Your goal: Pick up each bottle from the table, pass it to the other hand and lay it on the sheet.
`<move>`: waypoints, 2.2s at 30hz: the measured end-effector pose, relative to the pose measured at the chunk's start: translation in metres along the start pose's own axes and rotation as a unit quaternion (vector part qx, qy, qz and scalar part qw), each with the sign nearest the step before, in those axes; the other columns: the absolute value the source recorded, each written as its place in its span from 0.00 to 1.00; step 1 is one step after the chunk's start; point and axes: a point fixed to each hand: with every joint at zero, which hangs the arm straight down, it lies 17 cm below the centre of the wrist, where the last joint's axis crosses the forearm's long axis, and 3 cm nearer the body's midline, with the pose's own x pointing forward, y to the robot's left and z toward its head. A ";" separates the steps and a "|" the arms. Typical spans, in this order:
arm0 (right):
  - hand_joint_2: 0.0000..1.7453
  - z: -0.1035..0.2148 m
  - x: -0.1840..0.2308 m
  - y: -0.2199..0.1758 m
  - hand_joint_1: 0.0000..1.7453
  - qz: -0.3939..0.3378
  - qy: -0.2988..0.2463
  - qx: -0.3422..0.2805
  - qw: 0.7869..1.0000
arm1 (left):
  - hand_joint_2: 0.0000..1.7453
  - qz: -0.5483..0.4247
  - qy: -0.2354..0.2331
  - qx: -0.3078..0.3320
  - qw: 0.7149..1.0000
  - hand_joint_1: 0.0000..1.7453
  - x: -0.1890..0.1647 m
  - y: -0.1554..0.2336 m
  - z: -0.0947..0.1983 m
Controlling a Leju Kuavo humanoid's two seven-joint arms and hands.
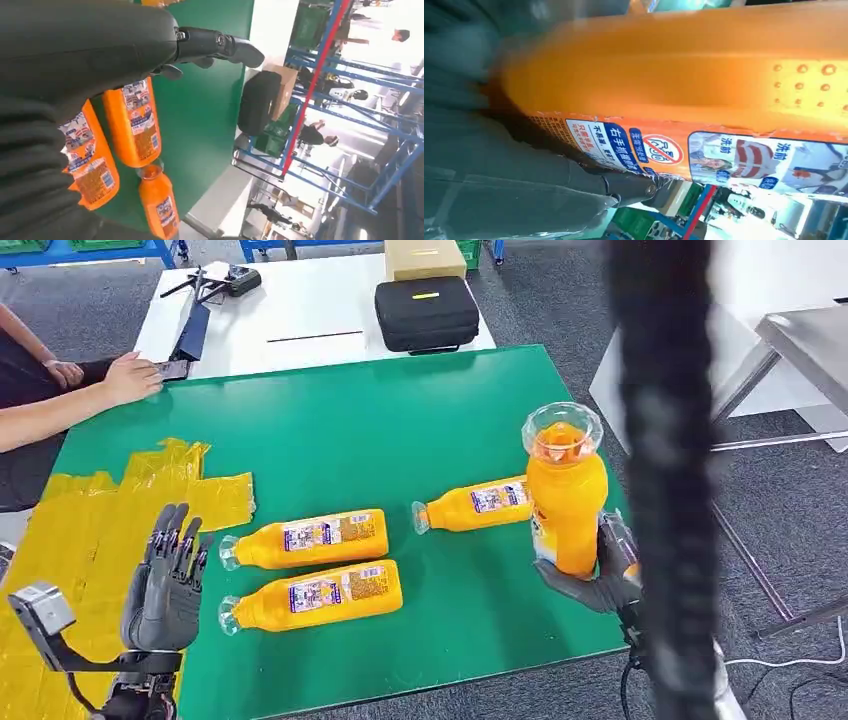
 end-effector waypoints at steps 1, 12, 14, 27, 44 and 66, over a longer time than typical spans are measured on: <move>1.00 -0.003 -0.001 0.000 1.00 0.003 0.004 -0.004 1.000 | 1.00 0.007 -0.001 -0.005 1.000 0.00 0.001 -0.003 -0.001; 1.00 -0.108 -0.018 0.084 1.00 0.061 0.059 0.009 0.996 | 1.00 0.061 -0.002 -0.113 0.992 0.00 0.014 -0.080 -0.052; 1.00 -0.117 -0.017 0.102 1.00 0.056 0.058 0.024 0.996 | 1.00 0.062 0.001 -0.119 0.991 0.00 0.012 -0.086 -0.056; 1.00 -0.163 0.009 0.176 1.00 0.059 0.042 0.103 0.992 | 1.00 -0.007 -0.030 -0.096 0.995 0.00 0.017 -0.097 -0.080; 1.00 -0.173 0.012 0.231 1.00 0.084 0.038 0.156 0.983 | 1.00 0.042 0.012 -0.100 0.994 0.00 0.006 -0.117 -0.093; 1.00 -0.163 0.018 0.289 1.00 0.149 0.023 0.210 0.966 | 1.00 0.057 0.038 -0.069 0.995 0.00 -0.006 -0.108 -0.102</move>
